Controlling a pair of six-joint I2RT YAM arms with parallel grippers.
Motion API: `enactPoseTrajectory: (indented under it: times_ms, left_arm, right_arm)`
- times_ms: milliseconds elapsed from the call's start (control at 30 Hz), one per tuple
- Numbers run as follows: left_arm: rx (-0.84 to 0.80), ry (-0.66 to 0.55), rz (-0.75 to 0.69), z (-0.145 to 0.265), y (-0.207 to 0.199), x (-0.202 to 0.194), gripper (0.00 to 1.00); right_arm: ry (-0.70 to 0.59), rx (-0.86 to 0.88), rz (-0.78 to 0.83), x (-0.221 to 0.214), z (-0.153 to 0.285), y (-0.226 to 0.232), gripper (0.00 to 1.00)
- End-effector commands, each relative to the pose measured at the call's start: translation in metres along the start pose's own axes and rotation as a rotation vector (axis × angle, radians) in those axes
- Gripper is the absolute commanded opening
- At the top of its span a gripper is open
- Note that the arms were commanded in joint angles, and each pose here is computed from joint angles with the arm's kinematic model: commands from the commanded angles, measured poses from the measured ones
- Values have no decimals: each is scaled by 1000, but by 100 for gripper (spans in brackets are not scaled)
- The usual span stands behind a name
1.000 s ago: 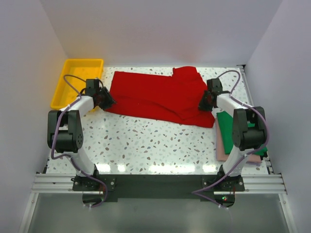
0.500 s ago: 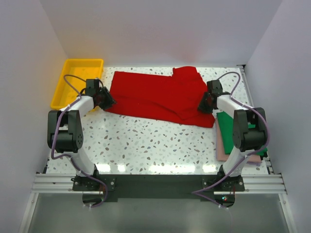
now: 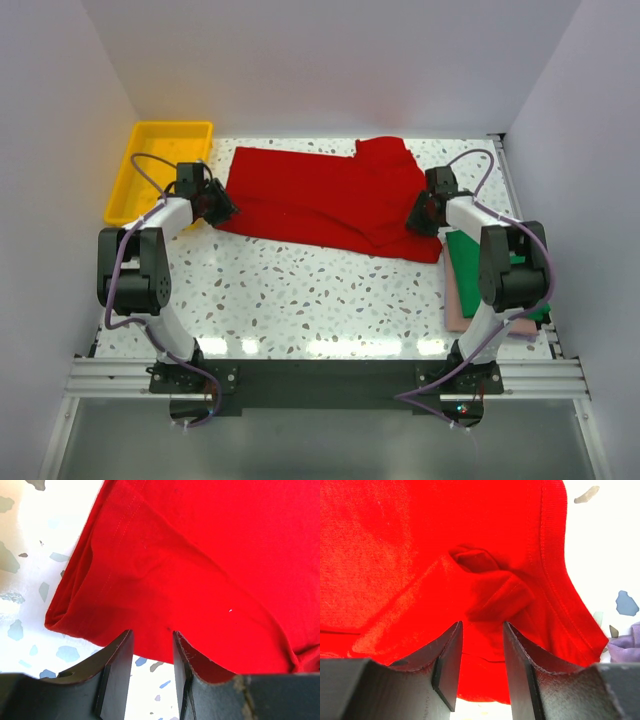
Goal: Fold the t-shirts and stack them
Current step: Fold the tshirt
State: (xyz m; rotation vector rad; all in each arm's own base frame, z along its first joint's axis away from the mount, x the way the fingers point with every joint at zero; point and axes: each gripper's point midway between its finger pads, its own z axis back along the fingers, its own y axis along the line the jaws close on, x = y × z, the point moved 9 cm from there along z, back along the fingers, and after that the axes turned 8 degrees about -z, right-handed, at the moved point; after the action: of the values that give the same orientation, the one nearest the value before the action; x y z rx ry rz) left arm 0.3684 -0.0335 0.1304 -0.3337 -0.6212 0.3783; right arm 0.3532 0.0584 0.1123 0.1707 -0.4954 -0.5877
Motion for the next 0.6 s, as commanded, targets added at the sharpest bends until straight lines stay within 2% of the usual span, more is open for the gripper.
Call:
enactPoseTrajectory:
  times_ms: [0,300,400,433,567]
  left_arm:
    - [-54,-77,-51,13,-11,12,42]
    - [-55,-71,-49,12,-10,11,42]
    - [-54,-72,-49,13,-10,11,42]
    - [-52,-73,-49,13,-10,11,42]
    - [-51,-70,-50,12,-10,11,42]
  right_arm:
    - [-46,20,8,12,-1,9,41]
    - [-36,17,9,8,-8,8,40]
    - [-32,18,3,9,-10,8,30]
    - [-37,23,1,11,-9,10,23]
    - [-52,41,0,18,-3,18,12]
